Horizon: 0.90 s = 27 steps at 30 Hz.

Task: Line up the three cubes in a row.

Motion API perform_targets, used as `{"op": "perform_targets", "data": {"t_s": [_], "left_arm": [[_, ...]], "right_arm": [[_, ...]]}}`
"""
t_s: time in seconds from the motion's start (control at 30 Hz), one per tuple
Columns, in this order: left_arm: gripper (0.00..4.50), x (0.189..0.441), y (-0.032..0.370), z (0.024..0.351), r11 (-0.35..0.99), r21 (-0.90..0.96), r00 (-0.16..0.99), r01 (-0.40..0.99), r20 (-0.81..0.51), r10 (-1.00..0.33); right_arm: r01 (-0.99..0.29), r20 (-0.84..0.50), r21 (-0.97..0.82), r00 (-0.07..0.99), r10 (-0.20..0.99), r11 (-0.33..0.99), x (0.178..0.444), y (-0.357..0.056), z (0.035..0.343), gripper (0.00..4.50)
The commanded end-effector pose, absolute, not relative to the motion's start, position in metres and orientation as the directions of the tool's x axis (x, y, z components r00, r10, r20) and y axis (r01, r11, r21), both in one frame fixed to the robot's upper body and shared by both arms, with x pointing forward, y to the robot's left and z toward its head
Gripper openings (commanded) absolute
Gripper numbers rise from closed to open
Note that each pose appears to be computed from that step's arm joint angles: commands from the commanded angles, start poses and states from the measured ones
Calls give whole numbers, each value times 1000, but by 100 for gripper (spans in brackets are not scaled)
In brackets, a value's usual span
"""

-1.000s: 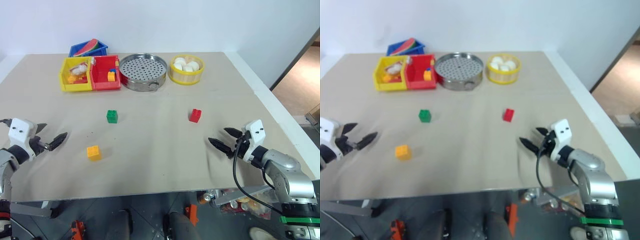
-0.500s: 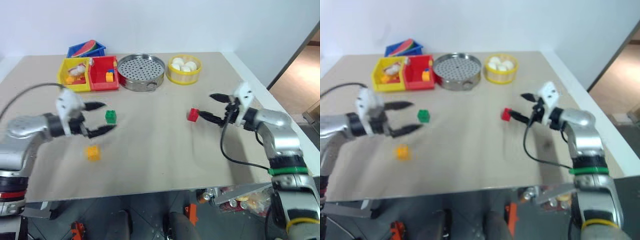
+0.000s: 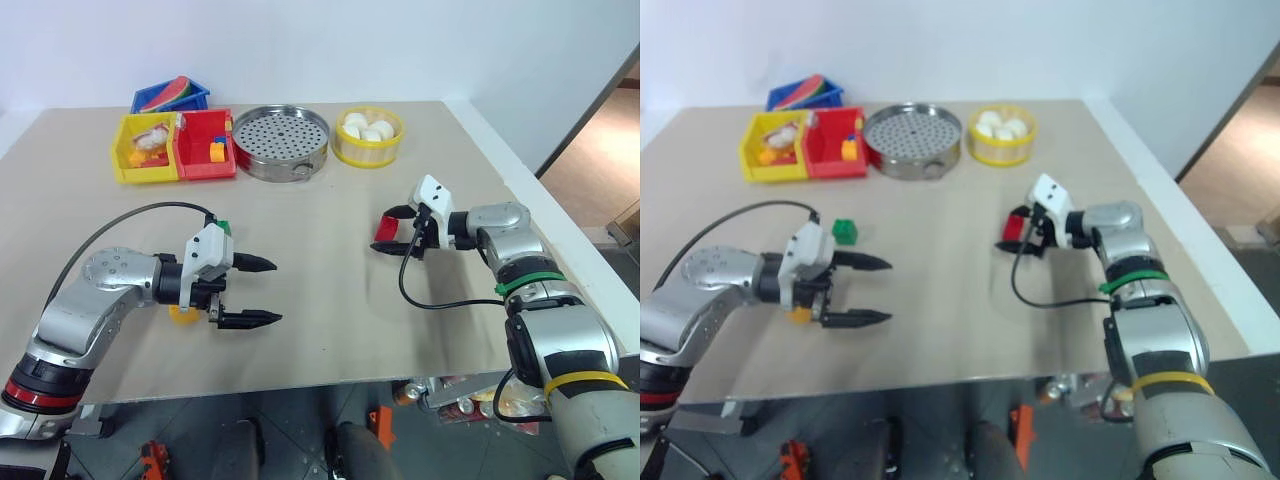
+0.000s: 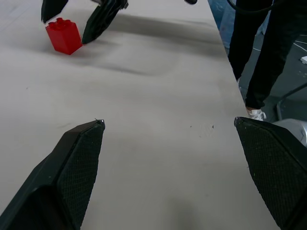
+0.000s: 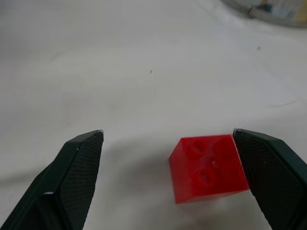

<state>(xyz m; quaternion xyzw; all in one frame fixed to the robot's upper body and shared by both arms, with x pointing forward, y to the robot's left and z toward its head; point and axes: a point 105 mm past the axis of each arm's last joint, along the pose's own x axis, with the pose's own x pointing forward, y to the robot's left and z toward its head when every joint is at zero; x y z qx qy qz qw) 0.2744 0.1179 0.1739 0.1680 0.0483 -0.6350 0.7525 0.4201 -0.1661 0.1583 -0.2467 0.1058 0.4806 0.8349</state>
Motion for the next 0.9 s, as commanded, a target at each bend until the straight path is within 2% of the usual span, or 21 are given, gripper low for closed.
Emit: {"op": "perform_targets", "data": {"t_s": [0.03, 0.37, 0.9], "left_arm": [[448, 269, 117, 179, 136, 234, 201, 963, -283, -938], [448, 263, 117, 175, 176, 216, 233, 960, -275, -933], [448, 271, 117, 177, 188, 216, 243, 958, -264, -933]], "right_arm": [[-841, -409, -334, 536, 738, 426, 424, -167, 164, 450], [-807, -405, -342, 588, 700, 481, 430, -170, 164, 450], [-813, -349, -340, 576, 740, 473, 431, -161, 176, 450]]}}
